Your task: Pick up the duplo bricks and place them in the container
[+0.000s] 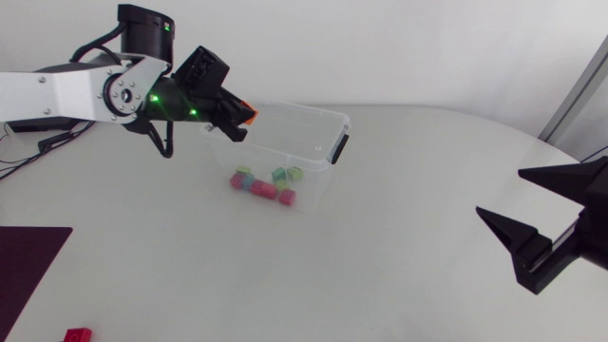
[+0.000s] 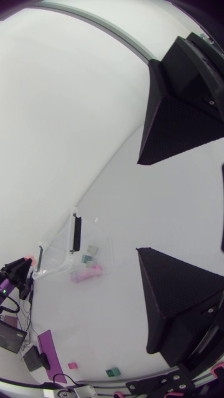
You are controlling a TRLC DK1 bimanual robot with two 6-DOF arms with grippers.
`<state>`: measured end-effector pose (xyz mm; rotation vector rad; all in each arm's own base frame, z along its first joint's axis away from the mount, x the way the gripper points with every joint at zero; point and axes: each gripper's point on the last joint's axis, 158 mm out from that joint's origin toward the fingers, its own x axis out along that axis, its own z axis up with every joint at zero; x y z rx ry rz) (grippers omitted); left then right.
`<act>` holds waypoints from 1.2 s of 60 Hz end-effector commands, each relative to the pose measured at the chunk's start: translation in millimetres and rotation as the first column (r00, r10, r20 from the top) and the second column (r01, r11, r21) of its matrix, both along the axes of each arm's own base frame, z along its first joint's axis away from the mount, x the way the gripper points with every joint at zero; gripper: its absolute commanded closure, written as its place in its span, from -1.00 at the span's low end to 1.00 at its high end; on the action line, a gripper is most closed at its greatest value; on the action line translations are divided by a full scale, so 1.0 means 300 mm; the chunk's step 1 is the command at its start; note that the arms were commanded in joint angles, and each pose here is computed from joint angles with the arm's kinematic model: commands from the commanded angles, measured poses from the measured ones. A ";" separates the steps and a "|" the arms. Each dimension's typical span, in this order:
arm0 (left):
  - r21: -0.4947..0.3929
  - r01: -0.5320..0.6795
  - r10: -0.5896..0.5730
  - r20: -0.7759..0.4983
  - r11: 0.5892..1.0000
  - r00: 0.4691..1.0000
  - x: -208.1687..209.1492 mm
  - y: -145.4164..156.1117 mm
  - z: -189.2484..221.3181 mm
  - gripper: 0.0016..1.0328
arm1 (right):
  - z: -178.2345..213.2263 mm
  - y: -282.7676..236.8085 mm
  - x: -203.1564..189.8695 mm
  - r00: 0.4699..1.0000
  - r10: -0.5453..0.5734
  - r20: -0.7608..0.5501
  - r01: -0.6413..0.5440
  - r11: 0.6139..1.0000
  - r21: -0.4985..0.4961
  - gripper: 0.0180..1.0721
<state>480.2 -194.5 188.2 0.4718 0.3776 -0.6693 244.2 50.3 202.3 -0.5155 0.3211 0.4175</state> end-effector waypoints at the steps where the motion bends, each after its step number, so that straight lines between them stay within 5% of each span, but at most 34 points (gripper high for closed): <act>1: -0.033 -0.034 0.034 -0.004 0.999 0.999 0.068 -0.024 -0.017 0.27 | -0.034 -0.006 -0.009 1.000 -0.019 -0.018 0.020 0.999 0.028 -0.83; 8: -0.025 -0.051 0.051 -0.022 0.998 0.998 0.096 -0.033 -0.061 -0.36 | -0.046 -0.026 -0.014 0.998 -0.050 -0.022 0.051 0.998 0.043 -0.83; 15: -0.017 -0.053 0.052 -0.042 0.998 0.998 0.064 -0.022 -0.066 -0.64 | -0.046 -0.042 -0.015 0.997 -0.070 -0.011 0.070 0.996 0.048 -0.83; 44: -0.024 -0.152 0.153 0.036 0.988 0.988 -0.229 0.218 -0.005 -0.67 | -0.050 -0.136 0.040 0.968 -0.205 0.142 0.187 0.974 0.130 -0.87; 72: -0.080 -0.267 0.271 0.046 0.960 0.962 -0.371 0.295 -0.076 -0.71 | -0.086 -0.153 0.060 0.920 -0.299 0.253 0.249 0.945 0.212 -0.90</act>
